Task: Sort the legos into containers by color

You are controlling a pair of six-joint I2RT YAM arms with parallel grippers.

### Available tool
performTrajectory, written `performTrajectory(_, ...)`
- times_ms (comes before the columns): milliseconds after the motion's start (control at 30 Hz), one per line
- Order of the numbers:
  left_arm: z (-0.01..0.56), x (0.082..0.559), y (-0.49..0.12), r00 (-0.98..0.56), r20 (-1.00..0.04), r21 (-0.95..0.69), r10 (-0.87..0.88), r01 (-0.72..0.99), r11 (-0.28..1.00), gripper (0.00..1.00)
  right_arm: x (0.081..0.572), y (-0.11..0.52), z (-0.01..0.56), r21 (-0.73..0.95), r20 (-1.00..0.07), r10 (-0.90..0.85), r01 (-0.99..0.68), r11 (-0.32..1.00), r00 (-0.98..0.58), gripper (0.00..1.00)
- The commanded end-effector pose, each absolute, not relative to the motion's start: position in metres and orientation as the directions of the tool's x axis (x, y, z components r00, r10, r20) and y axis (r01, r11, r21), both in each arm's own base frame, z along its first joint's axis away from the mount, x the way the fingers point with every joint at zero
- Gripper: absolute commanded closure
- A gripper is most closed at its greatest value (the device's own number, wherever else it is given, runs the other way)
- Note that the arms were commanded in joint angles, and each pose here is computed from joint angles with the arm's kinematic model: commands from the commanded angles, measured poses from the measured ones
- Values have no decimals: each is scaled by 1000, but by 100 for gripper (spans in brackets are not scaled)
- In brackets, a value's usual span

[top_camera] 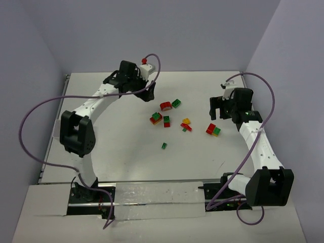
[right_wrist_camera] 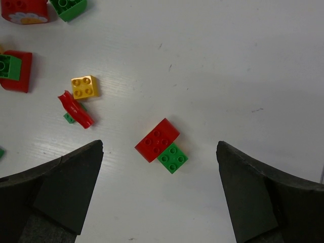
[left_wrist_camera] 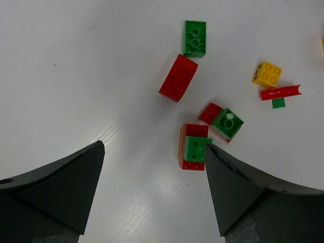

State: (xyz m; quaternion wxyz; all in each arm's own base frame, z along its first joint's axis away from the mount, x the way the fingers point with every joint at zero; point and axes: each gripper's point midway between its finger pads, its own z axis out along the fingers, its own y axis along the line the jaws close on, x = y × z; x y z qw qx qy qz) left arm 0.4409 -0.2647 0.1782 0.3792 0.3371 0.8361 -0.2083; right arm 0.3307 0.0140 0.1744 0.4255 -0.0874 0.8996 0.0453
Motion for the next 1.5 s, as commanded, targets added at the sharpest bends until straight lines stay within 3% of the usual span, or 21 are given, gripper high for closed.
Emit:
performTrajectory(0, 177, 445, -302, -419, -784, -85, 458, 803, 590, 11, 329, 16, 172, 18, -764, -125, -215, 977, -633, 0)
performTrajectory(267, 131, 473, -337, -392, -774, -59, 498, 827, 559, 11, 330, 17, 165, 31, -747, -126, -223, 974, -653, 0)
performTrajectory(733, 80, 475, -370, -347, -757, -58, 553, 879, 473, 13, 331, 18, 151, 45, -721, -129, -232, 972, -681, 0)
performTrajectory(1233, 67, 481, -383, -274, -766, 6, 581, 901, 434, 40, 331, 17, 141, 49, -706, -127, -228, 973, -697, 0)
performTrajectory(1467, 61, 475, -385, -255, -750, 30, 610, 908, 417, 42, 331, 17, 142, 47, -706, -129, -228, 973, -696, 0)
